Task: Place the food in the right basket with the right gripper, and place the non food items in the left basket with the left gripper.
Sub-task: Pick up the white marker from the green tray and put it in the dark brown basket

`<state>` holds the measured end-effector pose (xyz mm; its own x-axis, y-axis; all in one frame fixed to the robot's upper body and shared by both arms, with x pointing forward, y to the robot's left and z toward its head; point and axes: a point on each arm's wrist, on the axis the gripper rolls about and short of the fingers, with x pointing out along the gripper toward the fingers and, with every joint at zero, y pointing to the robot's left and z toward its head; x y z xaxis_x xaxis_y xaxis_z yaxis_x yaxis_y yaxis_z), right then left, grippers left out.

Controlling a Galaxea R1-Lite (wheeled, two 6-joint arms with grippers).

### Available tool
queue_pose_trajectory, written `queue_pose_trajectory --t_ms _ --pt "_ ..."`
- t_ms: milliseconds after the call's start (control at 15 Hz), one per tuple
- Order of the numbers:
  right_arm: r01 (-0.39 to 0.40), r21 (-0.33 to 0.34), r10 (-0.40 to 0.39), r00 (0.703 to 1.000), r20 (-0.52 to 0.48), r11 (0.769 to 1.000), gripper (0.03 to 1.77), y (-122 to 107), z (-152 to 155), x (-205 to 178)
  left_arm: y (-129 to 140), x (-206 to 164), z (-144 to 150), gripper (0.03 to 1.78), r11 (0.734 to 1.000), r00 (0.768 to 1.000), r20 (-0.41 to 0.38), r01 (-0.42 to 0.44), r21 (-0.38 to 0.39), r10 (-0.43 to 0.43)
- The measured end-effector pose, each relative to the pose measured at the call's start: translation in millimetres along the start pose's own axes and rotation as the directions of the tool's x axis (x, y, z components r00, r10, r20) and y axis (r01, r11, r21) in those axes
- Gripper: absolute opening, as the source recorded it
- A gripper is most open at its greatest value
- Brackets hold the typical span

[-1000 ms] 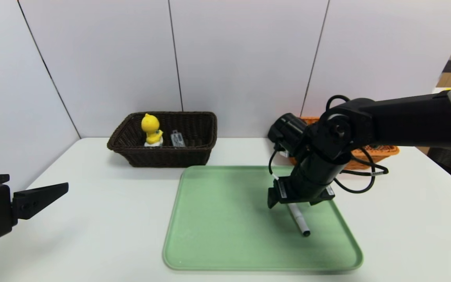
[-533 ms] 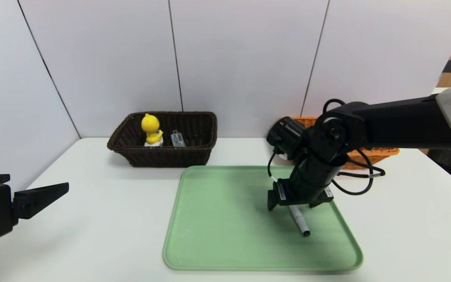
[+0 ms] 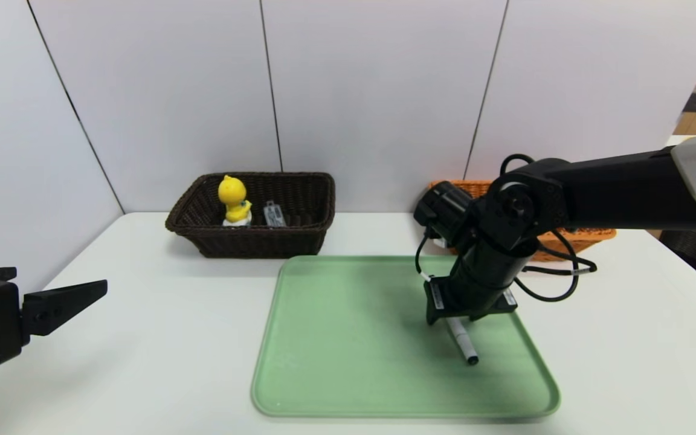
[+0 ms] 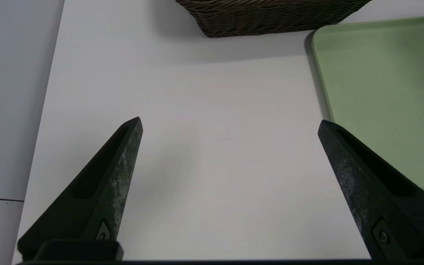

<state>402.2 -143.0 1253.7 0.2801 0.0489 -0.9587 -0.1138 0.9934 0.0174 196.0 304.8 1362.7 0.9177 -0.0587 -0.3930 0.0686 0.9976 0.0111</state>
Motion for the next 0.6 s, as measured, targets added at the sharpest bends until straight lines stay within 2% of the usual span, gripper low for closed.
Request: queue_pose_trajectory --t_ms 267,333,600 --pt "0.0 0.001 0.0 1.0 -0.006 1.0 0.7 -0.6 -0.8 1.0 0.1 -0.8 1.8 1.69 1.0 1.0 0.009 0.0 -0.002 0.0" --pt "0.0 0.002 0.0 1.0 -0.008 1.0 0.17 -0.9 -1.3 1.5 0.4 -1.2 2.4 1.69 1.0 1.0 0.012 -0.003 -0.004 0.003" --pt "0.003 0.003 -0.003 1.0 -0.013 1.0 0.17 -1.9 -3.1 2.1 2.6 -2.1 3.9 1.69 1.0 1.0 0.02 -0.019 -0.014 0.019"
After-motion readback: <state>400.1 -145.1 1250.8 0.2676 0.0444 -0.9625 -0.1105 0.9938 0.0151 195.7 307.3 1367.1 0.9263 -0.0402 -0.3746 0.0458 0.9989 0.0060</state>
